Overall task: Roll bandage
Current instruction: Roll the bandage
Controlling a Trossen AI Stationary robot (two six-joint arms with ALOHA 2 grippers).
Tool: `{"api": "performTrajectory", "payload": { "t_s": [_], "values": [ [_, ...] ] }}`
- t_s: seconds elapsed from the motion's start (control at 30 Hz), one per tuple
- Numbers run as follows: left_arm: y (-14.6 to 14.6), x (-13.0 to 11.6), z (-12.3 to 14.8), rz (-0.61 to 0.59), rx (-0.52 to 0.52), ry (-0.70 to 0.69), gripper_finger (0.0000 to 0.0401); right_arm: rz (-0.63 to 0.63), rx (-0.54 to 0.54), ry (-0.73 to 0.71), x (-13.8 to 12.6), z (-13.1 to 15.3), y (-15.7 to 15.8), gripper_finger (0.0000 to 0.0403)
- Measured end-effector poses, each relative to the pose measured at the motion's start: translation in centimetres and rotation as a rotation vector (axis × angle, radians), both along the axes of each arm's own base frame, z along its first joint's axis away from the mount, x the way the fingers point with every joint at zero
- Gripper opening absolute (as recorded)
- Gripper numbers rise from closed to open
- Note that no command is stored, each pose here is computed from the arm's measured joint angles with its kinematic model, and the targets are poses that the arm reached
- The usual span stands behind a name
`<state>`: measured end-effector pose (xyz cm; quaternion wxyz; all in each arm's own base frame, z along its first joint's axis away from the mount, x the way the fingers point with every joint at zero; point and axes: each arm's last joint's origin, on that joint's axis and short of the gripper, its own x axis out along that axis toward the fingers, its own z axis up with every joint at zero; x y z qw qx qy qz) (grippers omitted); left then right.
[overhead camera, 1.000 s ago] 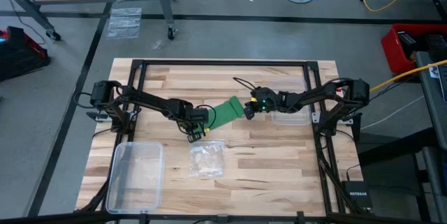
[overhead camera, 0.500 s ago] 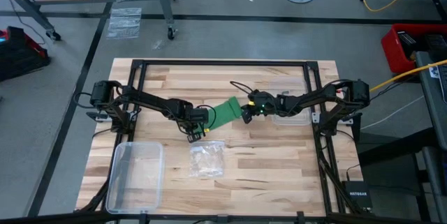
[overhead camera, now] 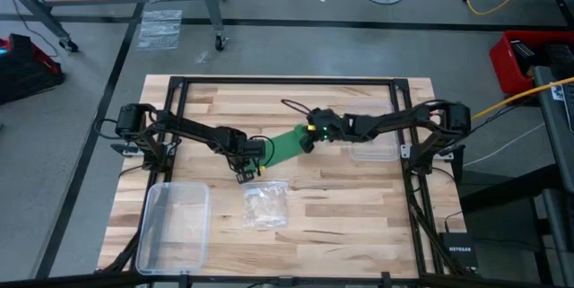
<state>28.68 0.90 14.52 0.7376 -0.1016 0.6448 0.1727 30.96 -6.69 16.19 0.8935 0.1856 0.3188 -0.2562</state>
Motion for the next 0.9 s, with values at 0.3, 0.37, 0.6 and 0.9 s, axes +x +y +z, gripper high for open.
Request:
{"api": "performTrajectory", "payload": {
  "t_s": [0.3,0.37,0.6,0.9],
  "values": [
    [0.0,0.0,0.0,-0.018,0.003,0.000,0.0000,-0.092,0.029,0.207,-1.1,0.0,-0.3,0.0001],
    [0.0,0.0,0.0,-0.021,0.003,0.000,0.0000,-0.105,0.043,0.223,-1.3,-0.2,-0.2,0.0001],
    [0.0,0.0,0.0,-0.029,0.004,-0.002,0.0000,-0.083,0.119,0.230,-0.5,-2.1,-0.2,0.0001],
    [0.0,0.0,0.0,-0.030,0.004,-0.001,0.0000,-0.015,0.196,0.093,1.0,-2.4,-0.1,0.0001]
  ]
}}
